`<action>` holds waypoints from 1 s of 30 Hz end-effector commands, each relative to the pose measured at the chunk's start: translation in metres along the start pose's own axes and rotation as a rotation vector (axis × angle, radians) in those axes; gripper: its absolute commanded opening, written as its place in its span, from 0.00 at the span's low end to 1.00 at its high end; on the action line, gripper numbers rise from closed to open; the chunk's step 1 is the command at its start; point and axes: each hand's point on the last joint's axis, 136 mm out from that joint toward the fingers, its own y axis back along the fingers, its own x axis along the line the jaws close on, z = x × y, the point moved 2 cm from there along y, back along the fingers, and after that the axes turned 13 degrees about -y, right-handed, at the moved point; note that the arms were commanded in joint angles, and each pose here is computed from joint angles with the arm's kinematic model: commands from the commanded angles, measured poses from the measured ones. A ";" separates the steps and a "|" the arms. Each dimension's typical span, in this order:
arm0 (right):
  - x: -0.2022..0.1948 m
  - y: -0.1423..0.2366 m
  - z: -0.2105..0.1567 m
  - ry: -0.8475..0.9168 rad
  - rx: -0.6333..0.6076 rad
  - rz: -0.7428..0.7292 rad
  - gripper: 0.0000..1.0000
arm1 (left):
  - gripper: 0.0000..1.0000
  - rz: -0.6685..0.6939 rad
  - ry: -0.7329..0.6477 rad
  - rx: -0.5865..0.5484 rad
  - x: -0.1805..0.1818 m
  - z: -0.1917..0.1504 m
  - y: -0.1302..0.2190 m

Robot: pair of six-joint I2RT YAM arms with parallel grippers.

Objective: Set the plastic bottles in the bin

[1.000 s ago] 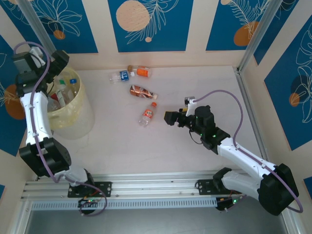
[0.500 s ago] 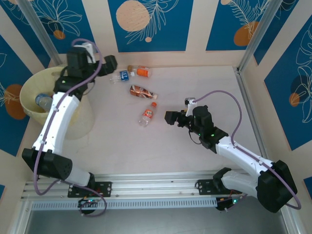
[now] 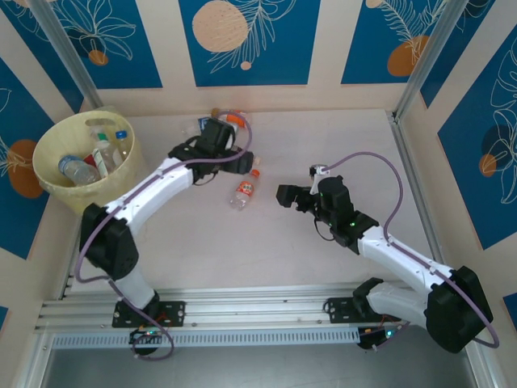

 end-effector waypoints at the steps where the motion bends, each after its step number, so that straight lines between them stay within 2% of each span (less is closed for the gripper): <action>1: 0.005 0.008 0.012 -0.012 -0.040 -0.002 1.00 | 1.00 -0.110 -0.010 0.092 -0.031 -0.028 -0.022; 6: 0.001 0.009 0.011 -0.022 -0.040 -0.014 1.00 | 1.00 -0.163 -0.004 0.183 -0.049 -0.056 -0.058; 10: 0.001 0.010 0.012 -0.017 -0.039 -0.017 1.00 | 1.00 -0.110 -0.025 0.246 -0.048 -0.073 -0.080; 13: 0.001 0.010 0.012 -0.015 -0.040 -0.020 0.99 | 1.00 -0.167 -0.049 0.297 -0.062 -0.083 -0.093; 18: 0.001 0.010 0.012 -0.019 -0.037 -0.020 1.00 | 0.99 -0.041 -0.128 0.349 -0.056 -0.094 -0.112; 24: 0.003 0.012 0.011 -0.016 -0.025 -0.015 1.00 | 0.92 -0.001 -0.139 0.361 -0.053 -0.092 -0.128; 30: 0.018 0.018 0.007 0.052 0.005 0.075 1.00 | 0.84 -0.017 -0.134 0.348 -0.056 -0.090 -0.132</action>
